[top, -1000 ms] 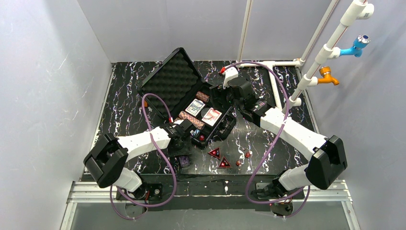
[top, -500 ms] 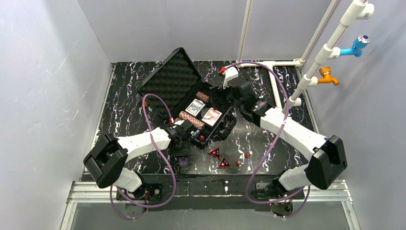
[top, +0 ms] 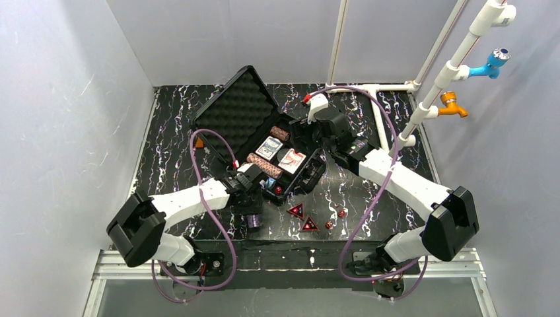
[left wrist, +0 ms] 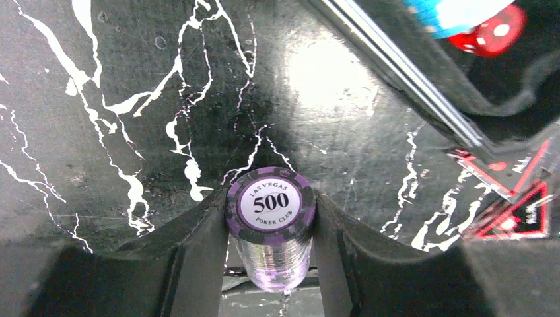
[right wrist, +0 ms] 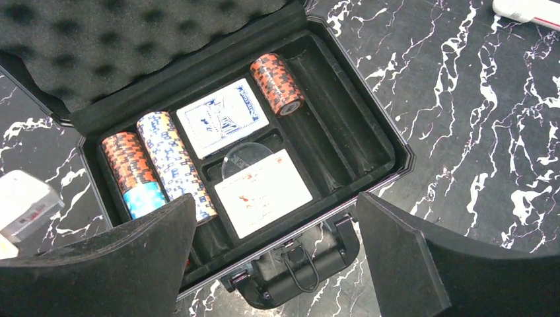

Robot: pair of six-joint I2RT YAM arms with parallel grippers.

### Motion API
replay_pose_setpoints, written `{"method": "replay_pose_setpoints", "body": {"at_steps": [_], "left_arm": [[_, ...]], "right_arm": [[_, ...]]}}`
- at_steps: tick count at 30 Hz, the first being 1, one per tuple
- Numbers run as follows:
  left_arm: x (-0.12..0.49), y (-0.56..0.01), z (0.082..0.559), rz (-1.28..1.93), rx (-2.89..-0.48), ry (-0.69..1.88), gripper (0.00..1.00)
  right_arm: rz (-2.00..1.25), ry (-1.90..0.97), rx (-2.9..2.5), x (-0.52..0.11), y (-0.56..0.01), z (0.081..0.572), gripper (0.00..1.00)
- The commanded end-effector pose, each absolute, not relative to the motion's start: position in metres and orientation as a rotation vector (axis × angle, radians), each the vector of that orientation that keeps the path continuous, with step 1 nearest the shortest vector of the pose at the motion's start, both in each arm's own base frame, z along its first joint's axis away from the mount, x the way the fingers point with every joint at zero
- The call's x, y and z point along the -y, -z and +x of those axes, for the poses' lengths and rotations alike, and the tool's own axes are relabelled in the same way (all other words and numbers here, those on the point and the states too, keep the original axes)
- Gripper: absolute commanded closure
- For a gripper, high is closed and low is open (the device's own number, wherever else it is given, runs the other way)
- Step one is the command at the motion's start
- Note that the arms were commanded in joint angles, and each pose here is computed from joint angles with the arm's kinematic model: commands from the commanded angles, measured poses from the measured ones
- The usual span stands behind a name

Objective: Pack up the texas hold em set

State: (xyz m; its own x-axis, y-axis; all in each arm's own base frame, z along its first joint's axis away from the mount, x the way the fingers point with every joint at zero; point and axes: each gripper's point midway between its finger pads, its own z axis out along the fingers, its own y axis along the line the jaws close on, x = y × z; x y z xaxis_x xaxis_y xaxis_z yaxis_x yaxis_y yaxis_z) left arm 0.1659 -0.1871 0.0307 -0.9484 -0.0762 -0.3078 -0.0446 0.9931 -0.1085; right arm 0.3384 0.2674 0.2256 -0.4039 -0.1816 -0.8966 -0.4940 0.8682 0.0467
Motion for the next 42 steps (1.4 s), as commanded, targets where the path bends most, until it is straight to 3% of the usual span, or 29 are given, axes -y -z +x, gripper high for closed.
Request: {"method": "replay_pose_setpoints", "body": {"at_steps": [1,8,18,42], "left_arm": [[0.192,-0.054,0.17,-0.075,-2.747,0.236,1.0],[0.189,-0.075,0.177,-0.083,-2.648,0.294,1.0],[0.191,-0.175,0.217,0.085,-2.249,0.435,1.0],[0.219,-0.276,0.21,0.19,-1.988,0.966,1.0]], "right_arm": [[-0.48,-0.415,-1.945,-0.268,-0.24,0.333,0.02],[-0.529,-0.541,-1.912,-0.282,-0.239,0.32,0.02],[-0.735,-0.968,-1.75,-0.327,-0.257,0.266,0.02],[-0.998,-1.391,-1.422,-0.354,-0.305,0.198,0.02]]}}
